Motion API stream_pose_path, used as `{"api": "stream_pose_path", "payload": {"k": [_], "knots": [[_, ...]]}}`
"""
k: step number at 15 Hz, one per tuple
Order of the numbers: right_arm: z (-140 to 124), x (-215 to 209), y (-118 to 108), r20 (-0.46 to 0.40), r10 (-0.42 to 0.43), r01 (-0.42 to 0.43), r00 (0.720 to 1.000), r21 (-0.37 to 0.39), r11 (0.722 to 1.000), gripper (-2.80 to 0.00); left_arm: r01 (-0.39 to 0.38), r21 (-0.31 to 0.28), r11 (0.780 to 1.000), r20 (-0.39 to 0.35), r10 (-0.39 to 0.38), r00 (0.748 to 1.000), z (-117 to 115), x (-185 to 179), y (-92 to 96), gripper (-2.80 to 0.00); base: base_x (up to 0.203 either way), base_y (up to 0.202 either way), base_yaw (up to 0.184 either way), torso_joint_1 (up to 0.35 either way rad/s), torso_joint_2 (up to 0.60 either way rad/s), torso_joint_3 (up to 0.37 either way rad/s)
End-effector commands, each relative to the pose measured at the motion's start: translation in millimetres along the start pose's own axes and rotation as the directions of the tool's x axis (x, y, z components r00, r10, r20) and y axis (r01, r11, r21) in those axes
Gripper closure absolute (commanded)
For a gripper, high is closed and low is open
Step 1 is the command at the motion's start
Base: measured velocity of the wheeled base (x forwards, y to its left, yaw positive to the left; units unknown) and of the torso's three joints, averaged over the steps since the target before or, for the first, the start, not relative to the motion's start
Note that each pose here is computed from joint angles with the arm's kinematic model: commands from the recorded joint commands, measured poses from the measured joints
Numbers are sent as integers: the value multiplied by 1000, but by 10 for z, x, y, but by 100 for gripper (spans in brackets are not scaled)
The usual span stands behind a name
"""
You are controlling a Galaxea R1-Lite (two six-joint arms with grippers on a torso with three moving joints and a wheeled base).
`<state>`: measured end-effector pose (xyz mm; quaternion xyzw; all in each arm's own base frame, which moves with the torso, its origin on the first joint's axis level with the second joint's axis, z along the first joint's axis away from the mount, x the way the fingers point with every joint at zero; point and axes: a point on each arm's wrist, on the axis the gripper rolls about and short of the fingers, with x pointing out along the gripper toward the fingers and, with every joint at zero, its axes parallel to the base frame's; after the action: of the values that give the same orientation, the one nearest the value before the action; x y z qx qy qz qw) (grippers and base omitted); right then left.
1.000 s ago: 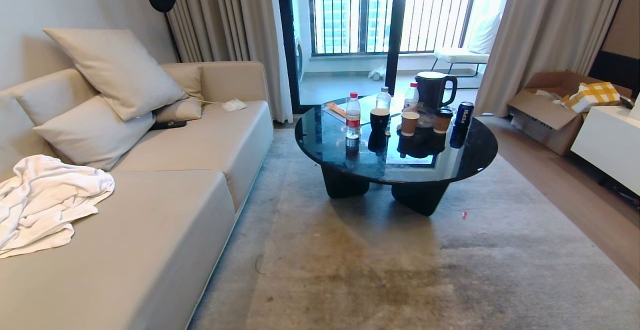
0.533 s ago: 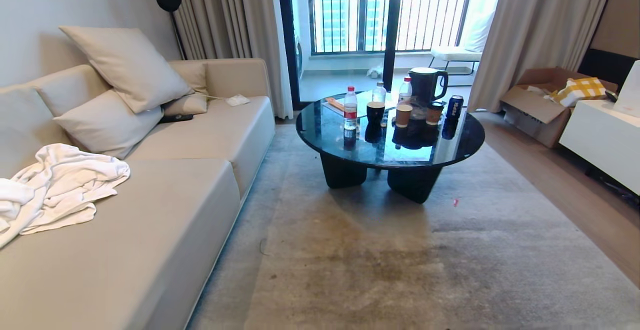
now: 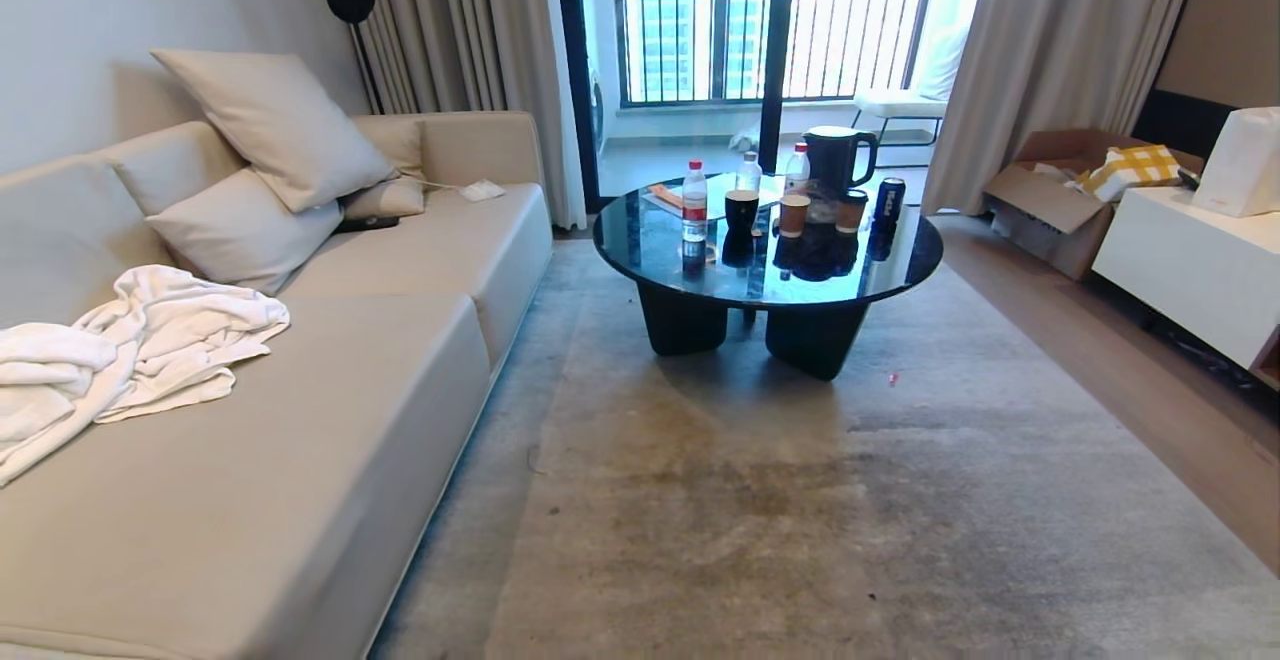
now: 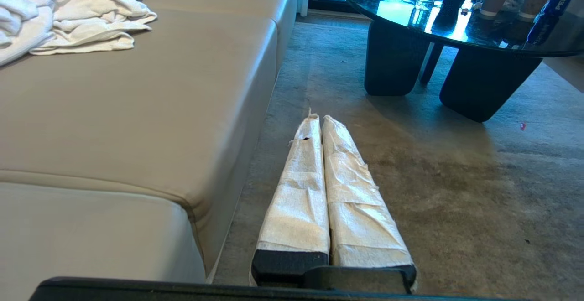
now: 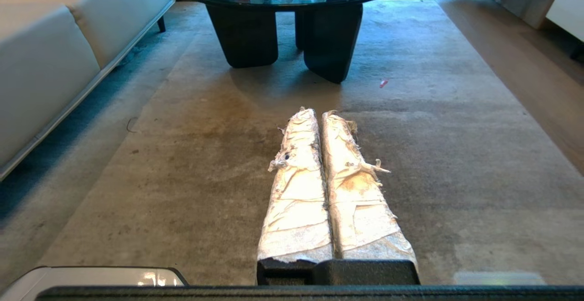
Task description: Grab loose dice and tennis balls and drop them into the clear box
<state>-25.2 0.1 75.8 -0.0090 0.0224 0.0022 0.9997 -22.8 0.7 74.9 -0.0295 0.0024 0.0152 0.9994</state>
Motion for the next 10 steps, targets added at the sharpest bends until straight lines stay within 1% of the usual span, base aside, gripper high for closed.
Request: {"api": "stream_pose_path", "payload": {"k": [1, 10], "knots": [[0, 1, 0, -1, 1, -1, 1000, 0, 1000, 0, 0, -1, 1000, 0, 0, 1000, 0, 0, 0, 0, -182, 0, -3, 2, 6, 2], [0, 1, 0, -1, 2, -2, 1000, 0, 1000, 0, 0, -1, 1000, 0, 0, 1000, 0, 0, 0, 0, -185, 0, 0, 3, 3, 1]]}}
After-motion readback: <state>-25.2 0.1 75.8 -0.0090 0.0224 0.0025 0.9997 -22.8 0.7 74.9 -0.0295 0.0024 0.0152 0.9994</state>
